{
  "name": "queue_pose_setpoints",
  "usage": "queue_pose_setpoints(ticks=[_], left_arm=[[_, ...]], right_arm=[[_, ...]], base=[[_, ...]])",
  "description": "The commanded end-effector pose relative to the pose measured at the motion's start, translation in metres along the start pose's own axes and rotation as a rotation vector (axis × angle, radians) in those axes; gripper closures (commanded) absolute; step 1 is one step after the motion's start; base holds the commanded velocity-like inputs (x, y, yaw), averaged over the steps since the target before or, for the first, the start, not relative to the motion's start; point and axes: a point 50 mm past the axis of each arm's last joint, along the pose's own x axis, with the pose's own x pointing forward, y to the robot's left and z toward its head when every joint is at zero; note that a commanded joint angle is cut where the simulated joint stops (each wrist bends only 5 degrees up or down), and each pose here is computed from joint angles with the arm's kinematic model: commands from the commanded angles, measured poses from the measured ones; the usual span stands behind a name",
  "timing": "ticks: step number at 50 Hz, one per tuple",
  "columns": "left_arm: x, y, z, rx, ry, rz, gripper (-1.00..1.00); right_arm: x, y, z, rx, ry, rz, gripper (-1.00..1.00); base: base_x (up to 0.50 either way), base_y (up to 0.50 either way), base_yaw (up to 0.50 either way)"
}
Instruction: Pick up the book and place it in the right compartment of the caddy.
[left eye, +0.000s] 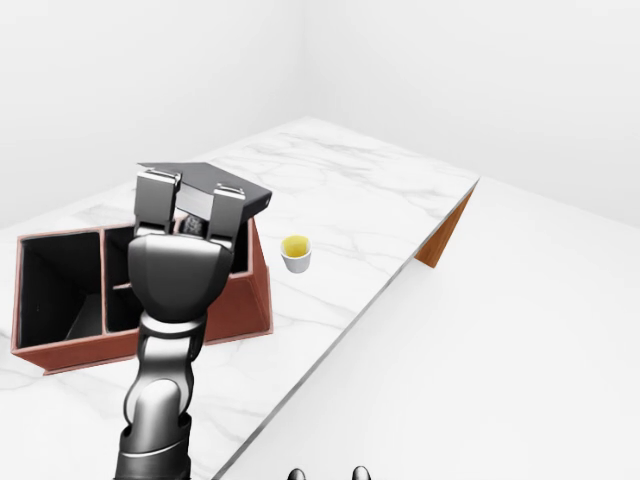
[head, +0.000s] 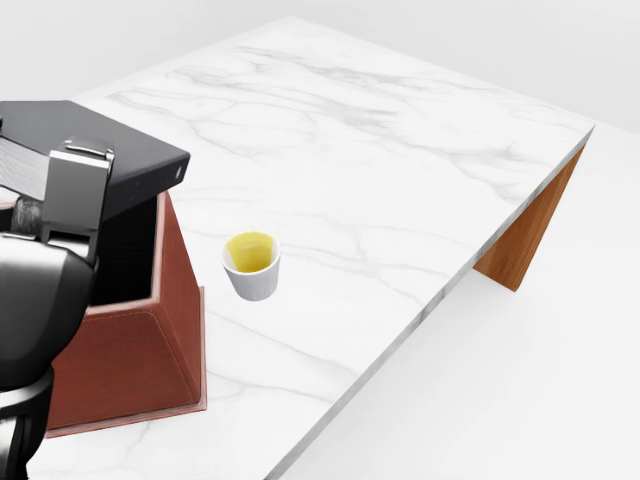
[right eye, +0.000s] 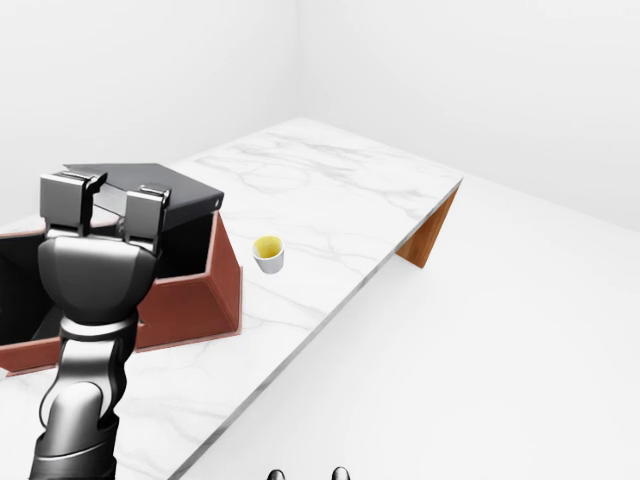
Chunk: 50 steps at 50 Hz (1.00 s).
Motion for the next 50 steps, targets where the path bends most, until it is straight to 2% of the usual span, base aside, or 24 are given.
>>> queue_pose_setpoints(ticks=[1,20,33,50], left_arm=[[0.012,-0.01,-0.005,0.041,-0.01,0.008,1.0],[0.026,-0.023,-0.017,0.086,-0.014,0.007,1.0],[0.02,-0.05,-0.019,0.092,-0.063,-0.105,1.0],[0.038,-0.065,-0.035,0.174,-0.056,-0.124,1.0]], right_arm=[[-0.001,0.0,0.0,-0.001,0.002,-0.002,-1.0],[-0.001,0.0,-0.001,-0.002,0.004,-0.004,-1.0],[0.0,0.0,0.0,-0.004,0.004,-0.001,-1.0],[-0.001,0.0,-0.001,-0.006,0.006,-0.003,-1.0]], base=[[0.0,0.0,0.0],[0.0,0.0,0.0],[0.0,0.0,0.0],[0.0,0.0,0.0]])
